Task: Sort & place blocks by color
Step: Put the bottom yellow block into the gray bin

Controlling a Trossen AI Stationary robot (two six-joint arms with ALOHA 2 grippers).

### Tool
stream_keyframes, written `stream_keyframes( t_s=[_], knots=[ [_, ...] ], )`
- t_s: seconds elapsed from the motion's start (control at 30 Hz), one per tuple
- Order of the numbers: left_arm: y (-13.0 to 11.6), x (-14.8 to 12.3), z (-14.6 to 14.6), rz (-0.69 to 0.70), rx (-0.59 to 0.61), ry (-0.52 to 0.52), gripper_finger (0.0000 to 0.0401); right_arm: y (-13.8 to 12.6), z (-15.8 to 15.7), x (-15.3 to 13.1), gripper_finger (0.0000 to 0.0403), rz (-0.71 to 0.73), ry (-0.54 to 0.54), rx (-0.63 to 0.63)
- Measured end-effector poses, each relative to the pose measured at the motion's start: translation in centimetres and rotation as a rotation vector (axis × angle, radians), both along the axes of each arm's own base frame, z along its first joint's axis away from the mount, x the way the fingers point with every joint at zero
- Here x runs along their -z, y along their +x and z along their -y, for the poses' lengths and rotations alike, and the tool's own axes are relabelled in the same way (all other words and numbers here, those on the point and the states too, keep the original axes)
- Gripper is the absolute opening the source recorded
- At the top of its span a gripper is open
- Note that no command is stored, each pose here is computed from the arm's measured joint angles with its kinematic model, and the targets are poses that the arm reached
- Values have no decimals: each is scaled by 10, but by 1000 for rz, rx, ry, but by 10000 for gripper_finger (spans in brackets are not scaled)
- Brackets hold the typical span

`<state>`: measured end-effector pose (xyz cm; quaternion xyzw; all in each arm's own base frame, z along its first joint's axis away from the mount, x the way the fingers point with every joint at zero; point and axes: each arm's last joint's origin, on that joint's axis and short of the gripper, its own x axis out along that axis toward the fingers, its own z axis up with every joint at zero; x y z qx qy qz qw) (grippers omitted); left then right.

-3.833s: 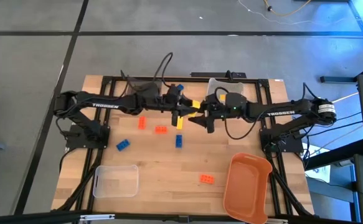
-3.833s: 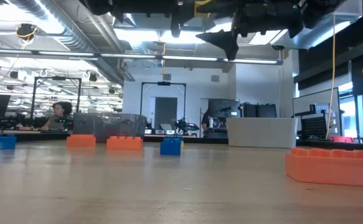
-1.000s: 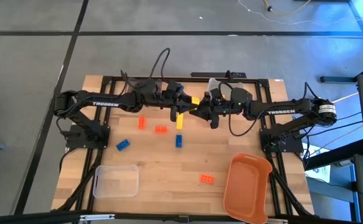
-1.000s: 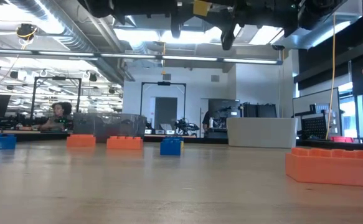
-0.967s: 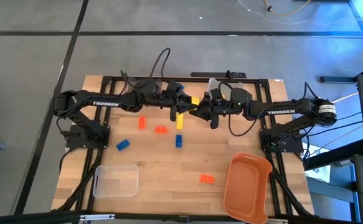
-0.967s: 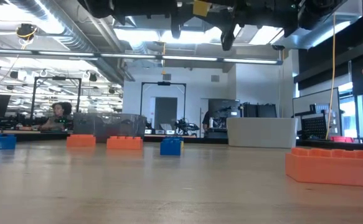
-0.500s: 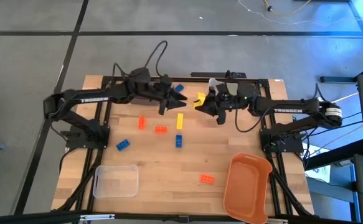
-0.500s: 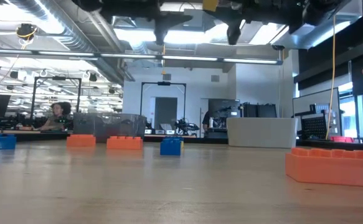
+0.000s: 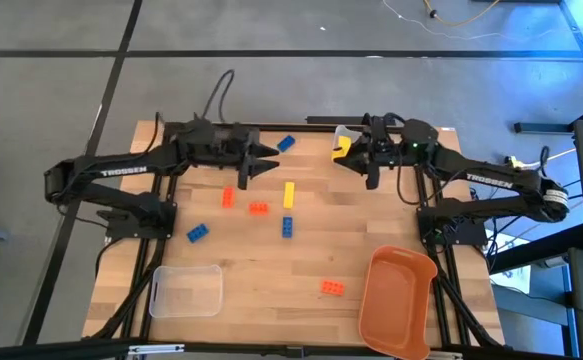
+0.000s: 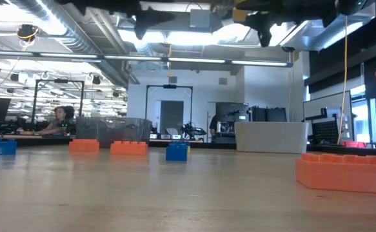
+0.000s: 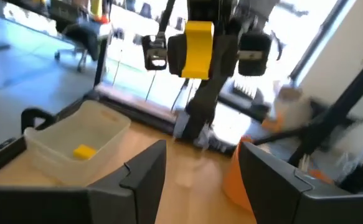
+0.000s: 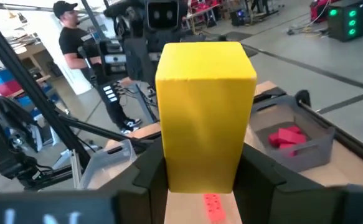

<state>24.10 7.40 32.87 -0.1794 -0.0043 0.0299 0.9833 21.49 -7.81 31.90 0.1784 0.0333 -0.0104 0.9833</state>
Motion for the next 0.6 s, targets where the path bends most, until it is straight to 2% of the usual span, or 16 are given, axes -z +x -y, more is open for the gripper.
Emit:
stream_keyframes(
  t_s=[0.23,0.4,0.6],
  knots=[
    [-36,12,18,262,-19,-8,190,-13,-1,-8,132,13,-10,42],
    [-52,6,23,319,-51,11,190,-13,-1,-8,132,14,-9,55],
    [-57,3,24,334,-55,39,190,-13,-1,-8,132,13,-8,65]
  ],
)
